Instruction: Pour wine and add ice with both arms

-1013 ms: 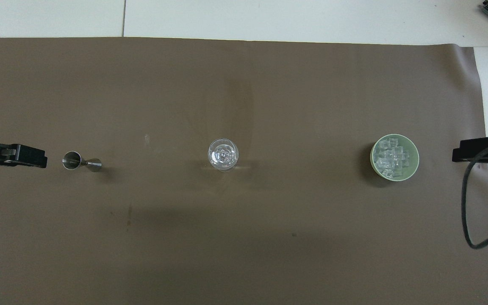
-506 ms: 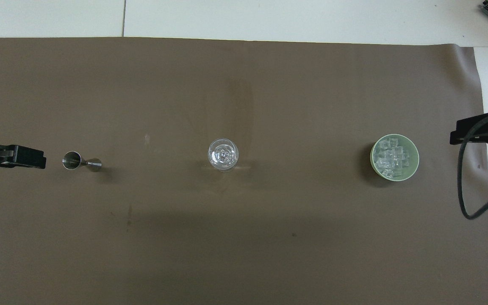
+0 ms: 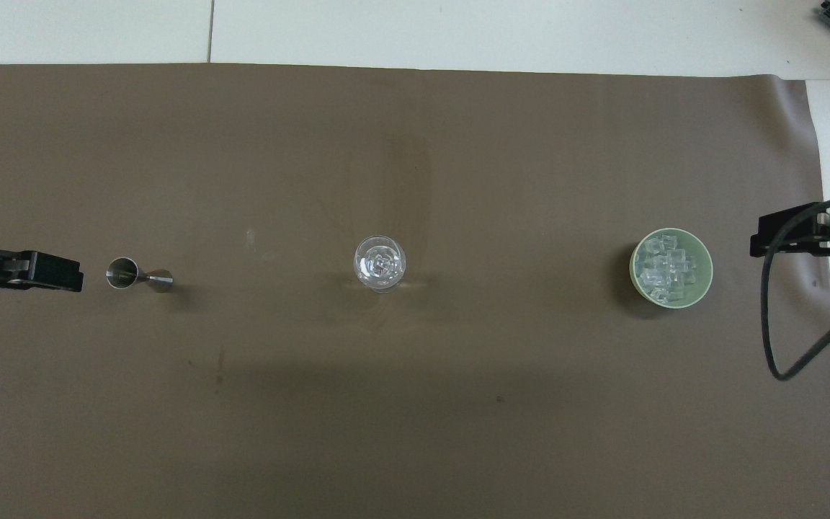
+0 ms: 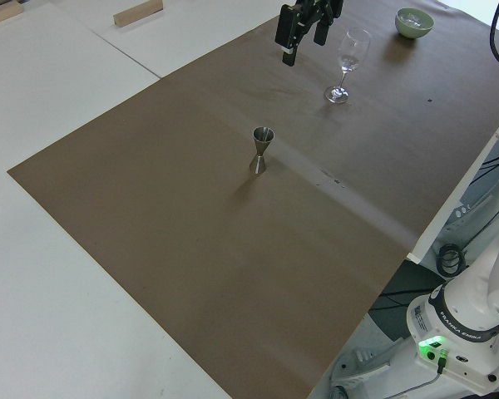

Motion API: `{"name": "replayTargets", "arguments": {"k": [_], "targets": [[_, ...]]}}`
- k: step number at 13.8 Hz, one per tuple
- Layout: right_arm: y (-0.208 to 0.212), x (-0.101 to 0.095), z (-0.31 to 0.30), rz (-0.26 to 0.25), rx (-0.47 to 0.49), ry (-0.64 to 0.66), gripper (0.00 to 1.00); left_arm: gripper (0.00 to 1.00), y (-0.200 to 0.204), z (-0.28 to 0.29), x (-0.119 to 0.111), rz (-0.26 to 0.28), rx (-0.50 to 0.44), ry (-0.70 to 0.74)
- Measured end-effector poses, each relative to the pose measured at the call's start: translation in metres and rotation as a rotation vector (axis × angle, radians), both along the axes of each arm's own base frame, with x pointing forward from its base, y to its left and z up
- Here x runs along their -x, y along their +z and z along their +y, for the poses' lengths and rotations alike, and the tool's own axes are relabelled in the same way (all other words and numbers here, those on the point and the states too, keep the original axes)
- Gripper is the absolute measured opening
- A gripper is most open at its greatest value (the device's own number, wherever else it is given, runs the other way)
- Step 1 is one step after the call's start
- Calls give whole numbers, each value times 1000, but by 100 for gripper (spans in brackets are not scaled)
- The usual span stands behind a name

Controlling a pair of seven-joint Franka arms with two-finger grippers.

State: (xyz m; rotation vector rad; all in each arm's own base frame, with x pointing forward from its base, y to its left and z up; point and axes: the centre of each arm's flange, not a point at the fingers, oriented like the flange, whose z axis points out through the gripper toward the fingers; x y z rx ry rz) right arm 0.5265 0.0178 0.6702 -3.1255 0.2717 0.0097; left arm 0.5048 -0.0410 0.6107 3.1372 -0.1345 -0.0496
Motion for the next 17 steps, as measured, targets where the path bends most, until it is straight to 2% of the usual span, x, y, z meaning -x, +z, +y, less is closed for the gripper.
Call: {"name": "replayTargets", "arguments": {"k": [6,17], "targets": [[-5,0,4,-21,-1,7,100,100,0,-2,0,-1,-1,-4],[-8,2,0,-19,-1,0,100,100,2,5,1,-1,1,10]]}}
